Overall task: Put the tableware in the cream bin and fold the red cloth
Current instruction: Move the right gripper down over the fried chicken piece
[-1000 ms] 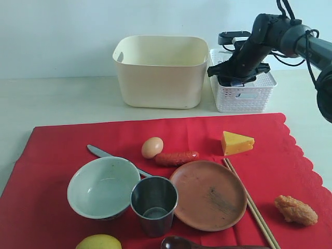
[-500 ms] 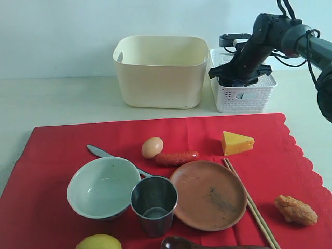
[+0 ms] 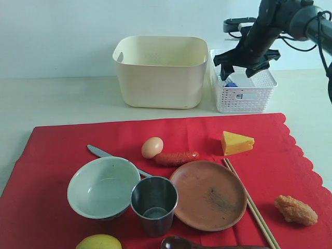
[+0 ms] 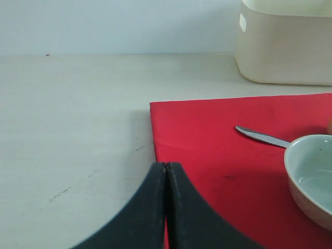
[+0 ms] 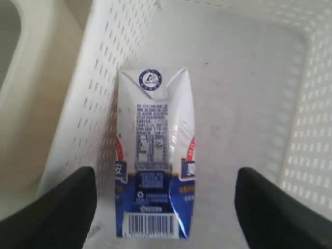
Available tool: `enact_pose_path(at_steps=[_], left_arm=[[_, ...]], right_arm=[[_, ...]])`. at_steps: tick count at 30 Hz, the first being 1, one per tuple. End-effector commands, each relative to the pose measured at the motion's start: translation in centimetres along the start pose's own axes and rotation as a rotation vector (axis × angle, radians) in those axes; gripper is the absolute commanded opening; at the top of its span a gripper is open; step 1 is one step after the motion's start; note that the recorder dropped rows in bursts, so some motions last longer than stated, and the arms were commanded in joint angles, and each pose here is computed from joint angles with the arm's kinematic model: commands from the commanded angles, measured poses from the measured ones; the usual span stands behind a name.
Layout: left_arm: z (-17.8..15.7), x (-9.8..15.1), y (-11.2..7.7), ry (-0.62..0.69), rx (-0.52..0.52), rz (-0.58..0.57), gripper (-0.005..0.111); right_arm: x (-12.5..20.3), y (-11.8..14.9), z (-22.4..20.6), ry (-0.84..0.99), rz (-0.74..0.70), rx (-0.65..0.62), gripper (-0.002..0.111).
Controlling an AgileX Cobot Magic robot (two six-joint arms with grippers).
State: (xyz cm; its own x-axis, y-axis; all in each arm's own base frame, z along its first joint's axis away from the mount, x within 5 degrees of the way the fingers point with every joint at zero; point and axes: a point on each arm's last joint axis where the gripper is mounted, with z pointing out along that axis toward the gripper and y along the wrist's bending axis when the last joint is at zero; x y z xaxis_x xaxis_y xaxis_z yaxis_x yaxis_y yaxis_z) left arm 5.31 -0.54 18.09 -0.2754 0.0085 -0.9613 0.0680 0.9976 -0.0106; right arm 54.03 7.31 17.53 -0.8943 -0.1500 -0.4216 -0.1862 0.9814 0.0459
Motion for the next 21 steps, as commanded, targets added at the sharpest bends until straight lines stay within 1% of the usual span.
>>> enact_pose_path(at_steps=[1, 3, 6, 9, 12, 16, 21], left_arm=[[0.0, 0.0, 0.0, -0.014, -0.002, -0.007, 0.0], [0.0, 0.0, 0.0, -0.014, -0.002, -0.007, 0.0], [0.0, 0.0, 0.0, -0.014, -0.002, -0.007, 0.0], [0.0, 0.0, 0.0, -0.014, -0.002, -0.007, 0.0], [0.0, 0.0, 0.0, -0.014, -0.002, -0.007, 0.0], [0.0, 0.0, 0.0, -0.014, -0.002, -0.007, 0.0], [0.0, 0.0, 0.0, -0.014, -0.002, -0.007, 0.0]], right_arm=[[-0.7, -0.2, -4.9, -0.002, -0.024, 0.047, 0.072], [-0.7, -0.1, -6.5, 0.009, -0.025, 0.046, 0.072], [-1.1, 0.1, -8.4, -0.028, -0.028, 0.047, 0.071], [-1.3, 0.4, -10.1, -0.053, -0.03, 0.041, 0.068], [-1.1, 1.1, -11.6, -0.065, -0.019, -0.006, 0.065], [-0.3, 1.3, -12.5, -0.043, -0.011, -0.024, 0.064], [1.8, 1.4, -12.4, 0.044, -0.015, -0.026, 0.064]])
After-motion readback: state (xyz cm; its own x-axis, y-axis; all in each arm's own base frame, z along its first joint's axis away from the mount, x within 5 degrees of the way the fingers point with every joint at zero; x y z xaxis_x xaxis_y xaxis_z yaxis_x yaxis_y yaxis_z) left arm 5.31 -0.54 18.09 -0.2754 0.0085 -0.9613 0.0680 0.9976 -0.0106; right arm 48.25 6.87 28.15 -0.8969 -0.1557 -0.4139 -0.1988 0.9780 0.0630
